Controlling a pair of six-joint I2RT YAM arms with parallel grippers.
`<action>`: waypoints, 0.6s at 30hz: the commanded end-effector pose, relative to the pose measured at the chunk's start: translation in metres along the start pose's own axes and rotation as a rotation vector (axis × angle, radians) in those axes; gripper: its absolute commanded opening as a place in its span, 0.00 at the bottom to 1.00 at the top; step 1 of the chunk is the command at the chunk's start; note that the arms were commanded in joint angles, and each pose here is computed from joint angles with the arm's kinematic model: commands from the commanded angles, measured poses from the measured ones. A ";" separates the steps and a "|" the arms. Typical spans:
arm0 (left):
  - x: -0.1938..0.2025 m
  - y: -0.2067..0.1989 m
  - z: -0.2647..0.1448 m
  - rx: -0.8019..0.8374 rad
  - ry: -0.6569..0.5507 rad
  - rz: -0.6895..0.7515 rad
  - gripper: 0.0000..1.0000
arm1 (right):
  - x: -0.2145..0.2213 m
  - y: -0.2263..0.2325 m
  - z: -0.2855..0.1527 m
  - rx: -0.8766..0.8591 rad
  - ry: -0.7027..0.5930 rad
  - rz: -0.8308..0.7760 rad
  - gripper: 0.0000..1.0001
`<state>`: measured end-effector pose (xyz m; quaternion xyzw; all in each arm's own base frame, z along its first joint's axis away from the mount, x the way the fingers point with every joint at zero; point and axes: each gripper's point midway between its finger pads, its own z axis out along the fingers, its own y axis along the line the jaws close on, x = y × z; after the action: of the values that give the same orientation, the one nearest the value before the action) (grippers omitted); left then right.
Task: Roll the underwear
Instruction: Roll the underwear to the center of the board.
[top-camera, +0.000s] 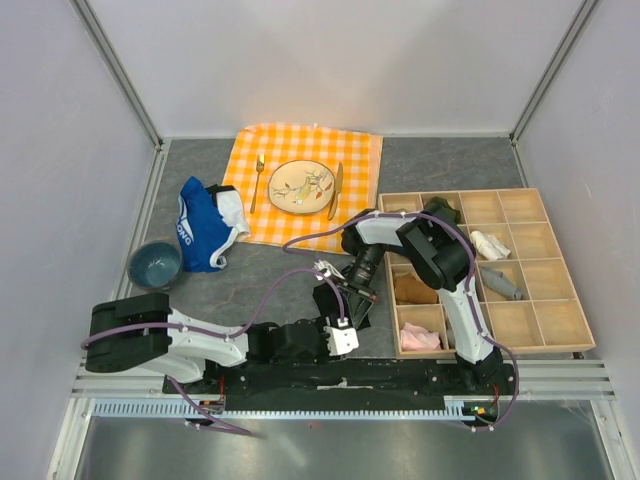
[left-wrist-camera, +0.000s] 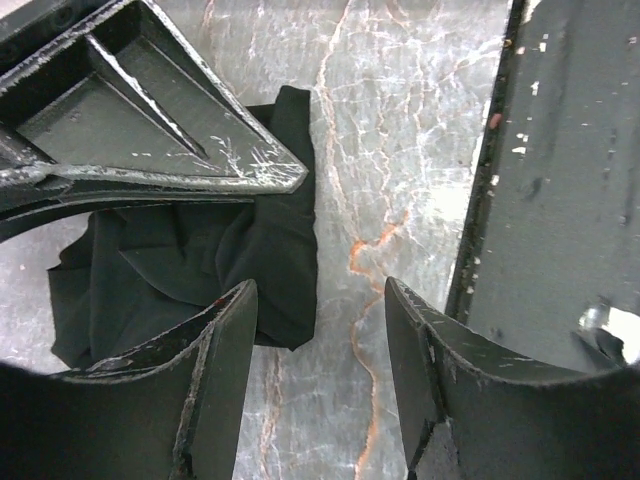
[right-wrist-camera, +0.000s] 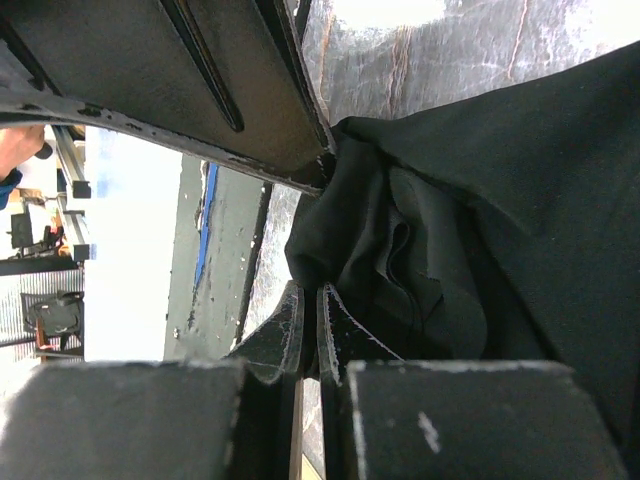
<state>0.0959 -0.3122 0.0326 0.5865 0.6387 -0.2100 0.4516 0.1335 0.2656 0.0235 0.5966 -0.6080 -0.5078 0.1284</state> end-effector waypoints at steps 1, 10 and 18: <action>-0.021 0.023 0.010 -0.117 -0.030 0.069 0.60 | 0.004 0.005 -0.001 -0.034 0.014 0.011 0.06; -0.030 0.025 0.005 -0.142 -0.071 0.083 0.59 | 0.006 0.004 0.001 -0.037 0.021 0.014 0.06; -0.054 0.022 -0.008 -0.108 -0.153 0.107 0.59 | 0.005 0.004 0.000 -0.033 0.019 0.009 0.06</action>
<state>0.1097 -0.3219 0.0673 0.5729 0.6129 -0.1855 0.5115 0.1310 0.2639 0.0229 0.5915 -0.6091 -0.5100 0.1376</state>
